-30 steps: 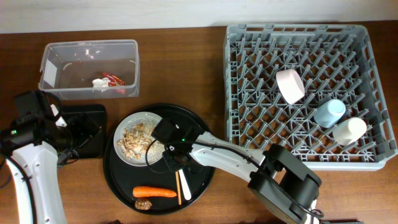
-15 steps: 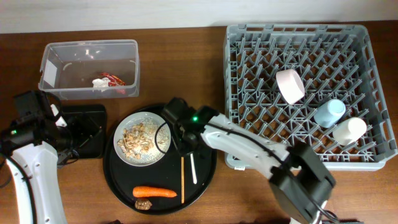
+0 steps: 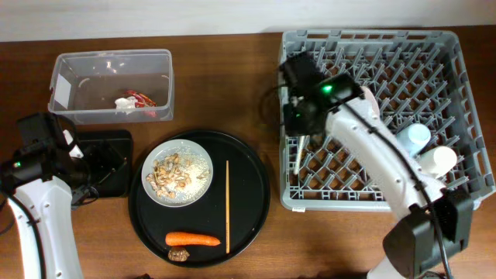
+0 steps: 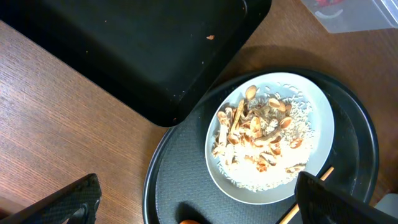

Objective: Sort waste into correct bins and load items into the dishwasher rack
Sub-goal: 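Carry the white fork with the right gripper into the rack and release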

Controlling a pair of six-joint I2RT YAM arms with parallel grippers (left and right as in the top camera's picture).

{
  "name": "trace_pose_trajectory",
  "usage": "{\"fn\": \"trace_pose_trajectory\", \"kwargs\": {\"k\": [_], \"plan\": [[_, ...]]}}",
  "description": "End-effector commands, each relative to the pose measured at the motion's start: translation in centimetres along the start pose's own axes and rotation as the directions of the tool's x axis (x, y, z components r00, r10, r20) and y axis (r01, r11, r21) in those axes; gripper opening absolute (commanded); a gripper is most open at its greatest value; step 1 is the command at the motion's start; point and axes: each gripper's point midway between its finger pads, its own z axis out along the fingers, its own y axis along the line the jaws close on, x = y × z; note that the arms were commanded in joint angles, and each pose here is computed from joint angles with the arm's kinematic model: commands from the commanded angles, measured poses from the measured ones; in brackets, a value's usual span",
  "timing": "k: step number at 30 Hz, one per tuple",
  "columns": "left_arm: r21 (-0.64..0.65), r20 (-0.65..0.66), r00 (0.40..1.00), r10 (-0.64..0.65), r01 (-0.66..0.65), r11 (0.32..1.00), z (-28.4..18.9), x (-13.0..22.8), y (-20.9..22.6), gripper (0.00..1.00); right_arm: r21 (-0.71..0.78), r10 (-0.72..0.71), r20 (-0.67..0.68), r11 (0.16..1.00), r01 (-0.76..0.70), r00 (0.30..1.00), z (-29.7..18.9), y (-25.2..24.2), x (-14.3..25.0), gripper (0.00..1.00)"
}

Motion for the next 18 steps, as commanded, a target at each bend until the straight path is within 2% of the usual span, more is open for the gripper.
{"fn": "trace_pose_trajectory", "kwargs": {"k": [1,9,10,11,12,13,18], "plan": [[0.014,0.009,1.0,0.014,-0.014,1.0,-0.3,-0.2,-0.2,0.99,-0.04,-0.061,-0.045,0.997,0.059,0.997,1.8,0.0,0.4,0.04],[0.013,0.008,1.0,0.014,-0.014,1.0,-0.3,-0.2,-0.2,0.99,-0.022,-0.091,-0.1,0.996,0.089,0.991,5.4,0.0,0.5,0.04],[0.013,0.008,1.0,0.014,-0.014,1.0,-0.3,-0.2,-0.2,0.99,-0.02,-0.091,-0.105,0.996,0.09,0.99,5.6,-0.1,0.5,0.06],[0.013,0.008,1.0,0.014,-0.014,1.0,-0.3,-0.2,-0.2,0.99,-0.022,-0.104,-0.11,0.995,0.102,0.988,5.8,0.0,0.6,0.31],[0.014,0.009,1.0,0.014,-0.014,1.0,-0.3,-0.2,-0.2,0.99,-0.022,-0.111,-0.109,0.994,0.11,0.988,5.8,0.0,0.6,0.5],[0.014,0.009,1.0,0.014,-0.014,1.0,-0.3,-0.2,-0.2,0.99,-0.023,-0.112,-0.104,0.994,0.111,0.988,5.8,0.1,0.5,0.59],[0.013,0.008,1.0,0.014,-0.014,1.0,-0.3,-0.2,-0.2,0.99,-0.028,-0.097,-0.089,0.995,0.095,0.991,4.0,0.2,-0.3,0.62]]}}
